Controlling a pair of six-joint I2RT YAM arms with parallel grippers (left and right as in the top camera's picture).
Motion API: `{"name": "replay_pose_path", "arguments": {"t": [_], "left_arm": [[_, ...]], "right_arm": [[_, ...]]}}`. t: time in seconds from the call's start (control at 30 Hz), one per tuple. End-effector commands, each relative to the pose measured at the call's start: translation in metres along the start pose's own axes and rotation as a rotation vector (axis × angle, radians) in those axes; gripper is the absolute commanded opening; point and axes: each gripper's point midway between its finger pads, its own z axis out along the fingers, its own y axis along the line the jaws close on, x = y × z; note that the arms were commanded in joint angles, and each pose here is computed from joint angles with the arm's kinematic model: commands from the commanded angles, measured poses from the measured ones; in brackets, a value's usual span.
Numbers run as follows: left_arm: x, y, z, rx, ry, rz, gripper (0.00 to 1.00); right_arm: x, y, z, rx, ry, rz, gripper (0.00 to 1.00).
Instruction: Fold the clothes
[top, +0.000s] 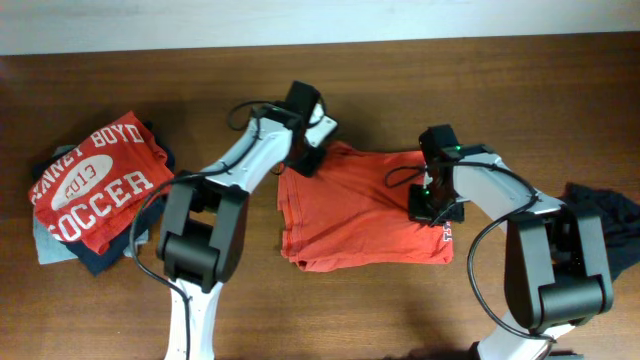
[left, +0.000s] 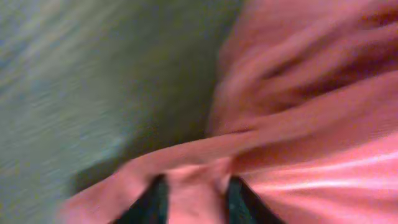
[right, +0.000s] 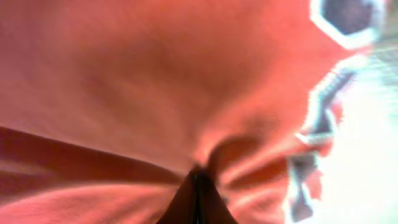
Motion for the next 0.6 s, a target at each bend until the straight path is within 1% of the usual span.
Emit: {"name": "replay_pose_path", "arguments": {"t": [0.0, 0.07, 0.1, 0.23, 0.3, 0.37, 0.4, 0.5, 0.53, 0.57], "left_arm": [[-0.001, 0.039, -0.016, -0.100, -0.002, -0.055, 0.47], [-0.013, 0.042, -0.035, -0.109, -0.026, -0.055, 0.65], [-0.020, 0.042, -0.047, -0.114, -0.043, -0.053, 0.69], [-0.048, 0.052, -0.104, -0.185, -0.126, -0.051, 0.72], [-0.057, 0.058, -0.134, -0.234, -0.160, -0.053, 0.75], [-0.064, 0.062, -0.165, -0.276, -0.194, -0.057, 0.78], [-0.066, 0.064, -0.181, -0.294, -0.213, -0.060, 0.79], [-0.071, 0.067, -0.223, -0.324, -0.274, -0.069, 0.82], [-0.071, 0.068, -0.239, -0.332, -0.299, -0.073, 0.83], [-0.071, 0.068, -0.251, -0.338, -0.318, -0.077, 0.83]], "right_arm": [[-0.011, -0.009, -0.016, 0.051, -0.038, 0.011, 0.04], [-0.014, -0.003, -0.024, 0.027, -0.036, -0.016, 0.05], [-0.015, 0.001, -0.029, 0.011, -0.035, -0.031, 0.05], [-0.021, 0.015, -0.058, -0.070, -0.054, -0.091, 0.06], [-0.026, 0.021, -0.075, -0.133, -0.075, -0.115, 0.17], [-0.032, 0.026, -0.094, -0.209, -0.106, -0.127, 0.34], [-0.036, 0.026, -0.105, -0.256, -0.125, -0.120, 0.45], [-0.046, 0.013, -0.124, -0.341, -0.165, -0.083, 0.69], [-0.050, 0.004, -0.127, -0.359, -0.174, -0.053, 0.73], [-0.053, -0.004, -0.128, -0.372, -0.179, -0.024, 0.74]]}}
